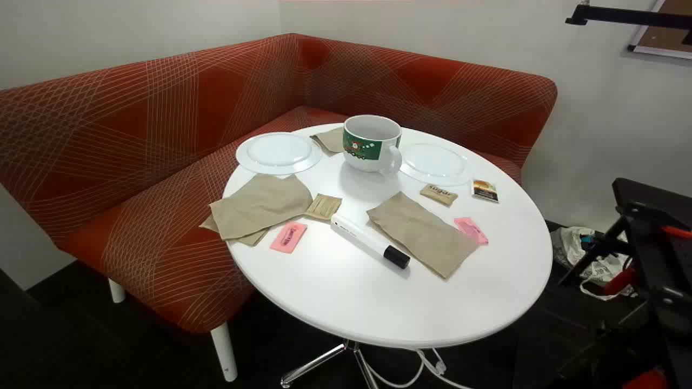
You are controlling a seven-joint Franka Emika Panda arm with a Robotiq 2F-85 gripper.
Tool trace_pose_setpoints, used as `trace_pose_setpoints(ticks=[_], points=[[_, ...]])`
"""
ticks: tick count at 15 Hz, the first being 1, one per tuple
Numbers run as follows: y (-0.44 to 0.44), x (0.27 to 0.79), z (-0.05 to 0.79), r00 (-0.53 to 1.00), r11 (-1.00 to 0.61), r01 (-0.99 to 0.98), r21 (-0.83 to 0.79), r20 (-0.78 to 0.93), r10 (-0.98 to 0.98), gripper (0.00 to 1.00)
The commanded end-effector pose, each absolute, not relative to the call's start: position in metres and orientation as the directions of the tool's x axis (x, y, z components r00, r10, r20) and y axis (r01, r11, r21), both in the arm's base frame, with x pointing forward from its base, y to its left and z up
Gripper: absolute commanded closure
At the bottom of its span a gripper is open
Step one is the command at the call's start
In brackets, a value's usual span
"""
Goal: Put the black marker inside the mug
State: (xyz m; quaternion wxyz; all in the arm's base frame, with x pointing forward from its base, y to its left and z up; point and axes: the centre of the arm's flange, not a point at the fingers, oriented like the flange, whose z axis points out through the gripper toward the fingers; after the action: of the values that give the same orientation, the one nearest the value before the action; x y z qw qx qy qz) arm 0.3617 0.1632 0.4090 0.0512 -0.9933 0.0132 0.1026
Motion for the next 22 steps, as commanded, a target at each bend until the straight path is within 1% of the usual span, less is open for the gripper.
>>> trace_pose_setpoints(ticks=[1, 7, 11, 16, 18, 22], points=[[0.163, 0.362, 0.409, 0.979, -0.994, -0.037, -0.099, -0.205, -0.016, 0.00], [0.163, 0.362, 0.409, 0.979, -0.994, -0.037, -0.099, -0.205, -0.016, 0.00], [0.172, 0.378, 0.406, 0.992, -0.996, -0.039, -0.076, -0.127, -0.029, 0.00], [0.183, 0.421, 0.385, 0.998, -0.995, -0.051, -0.086, 0.041, -0.055, 0.00], [0.182, 0.443, 0.371, 0.994, -0.994, -0.073, -0.078, 0.077, -0.079, 0.00], [0.180, 0.484, 0.339, 0.974, -0.991, -0.134, -0.016, 0.181, -0.135, 0.00]])
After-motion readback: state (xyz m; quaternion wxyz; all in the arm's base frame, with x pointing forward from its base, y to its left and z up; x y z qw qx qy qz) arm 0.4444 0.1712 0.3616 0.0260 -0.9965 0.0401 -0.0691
